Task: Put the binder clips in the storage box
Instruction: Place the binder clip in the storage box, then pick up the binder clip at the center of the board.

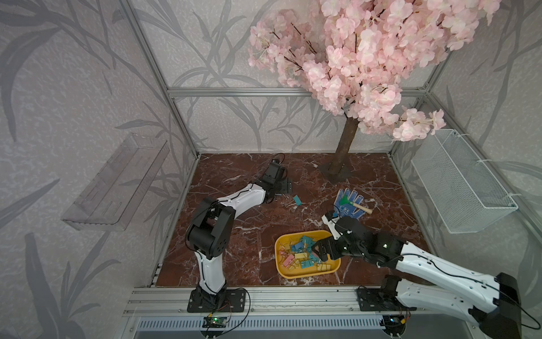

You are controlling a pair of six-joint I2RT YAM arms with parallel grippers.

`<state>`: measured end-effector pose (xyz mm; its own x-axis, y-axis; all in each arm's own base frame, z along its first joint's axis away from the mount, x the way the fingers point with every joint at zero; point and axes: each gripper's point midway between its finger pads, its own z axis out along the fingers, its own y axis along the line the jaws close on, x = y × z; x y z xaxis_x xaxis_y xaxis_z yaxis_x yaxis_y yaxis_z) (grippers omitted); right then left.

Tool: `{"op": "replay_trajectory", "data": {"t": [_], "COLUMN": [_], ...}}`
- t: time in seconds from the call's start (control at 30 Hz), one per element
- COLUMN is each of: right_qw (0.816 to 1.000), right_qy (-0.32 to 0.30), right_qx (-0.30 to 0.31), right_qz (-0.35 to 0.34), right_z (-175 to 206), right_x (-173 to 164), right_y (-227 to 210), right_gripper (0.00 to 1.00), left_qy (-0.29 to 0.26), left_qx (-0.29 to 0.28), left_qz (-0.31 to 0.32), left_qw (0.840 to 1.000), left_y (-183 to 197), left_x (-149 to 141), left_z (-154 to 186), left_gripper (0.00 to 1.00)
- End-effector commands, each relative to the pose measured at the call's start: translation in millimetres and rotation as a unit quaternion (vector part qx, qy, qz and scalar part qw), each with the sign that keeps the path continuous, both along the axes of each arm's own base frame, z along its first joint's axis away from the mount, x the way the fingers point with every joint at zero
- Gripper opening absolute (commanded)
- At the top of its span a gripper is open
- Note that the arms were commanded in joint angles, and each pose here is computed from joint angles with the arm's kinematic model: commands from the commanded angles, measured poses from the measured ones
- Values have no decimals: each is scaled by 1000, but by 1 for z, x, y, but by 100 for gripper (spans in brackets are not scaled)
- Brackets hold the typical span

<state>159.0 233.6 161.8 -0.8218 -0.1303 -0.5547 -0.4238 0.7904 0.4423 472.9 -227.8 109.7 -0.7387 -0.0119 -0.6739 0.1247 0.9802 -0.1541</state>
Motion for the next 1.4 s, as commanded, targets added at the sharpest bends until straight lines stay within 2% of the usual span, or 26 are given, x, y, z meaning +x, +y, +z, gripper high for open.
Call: {"op": "replay_trajectory", "data": {"t": [0.0,0.07,0.17,0.3,0.4,0.5,0.57,0.7,0.93,1.07,1.2,1.37], "right_qw": [997,997,998,999,999,998,998,998,998,998,998,996], "right_qy": [-49,-44,-21,-6,-9,-15,-16,-13,-9,-9,-6,-11], "right_qx": [53,56,50,46,43,42,43,44,45,47,48,55], "right_qz": [-24,-23,-17,-16,-25,-33,-40,-41,-37,-38,-42,-69], "right_z": [30,31,25,19,19,19,19,17,18,18,17,16], "right_x": [16,18,16,16,17,17,19,19,19,19,19,22], "right_y": [8,12,19,21,17,13,11,13,16,16,15,7], "right_gripper": [99,99,99,99,99,99,99,99,99,99,99,99], "left_qy": [68,105,134,168,203,229,233,232,234,240,234,206], "left_qx": [92,138,194,177,170,173,170,157,152,162,155,105], "left_qz": [-12,-21,-28,-87,-124,-134,-132,-130,-138,-134,-124,-129], "left_qw": [993,985,971,966,956,949,948,951,950,948,952,964], "left_y": [12,15,23,8,-2,-2,-1,-2,1,7,6,-9], "left_x": [4,9,16,20,15,8,5,0,-11,-15,-14,-12], "left_z": [-26,-41,-54,-70,-86,-97,-99,-94,-80,-83,-79,-55], "left_gripper": [92,92,91,88,74,63,59,56,62,54,35,31]}}
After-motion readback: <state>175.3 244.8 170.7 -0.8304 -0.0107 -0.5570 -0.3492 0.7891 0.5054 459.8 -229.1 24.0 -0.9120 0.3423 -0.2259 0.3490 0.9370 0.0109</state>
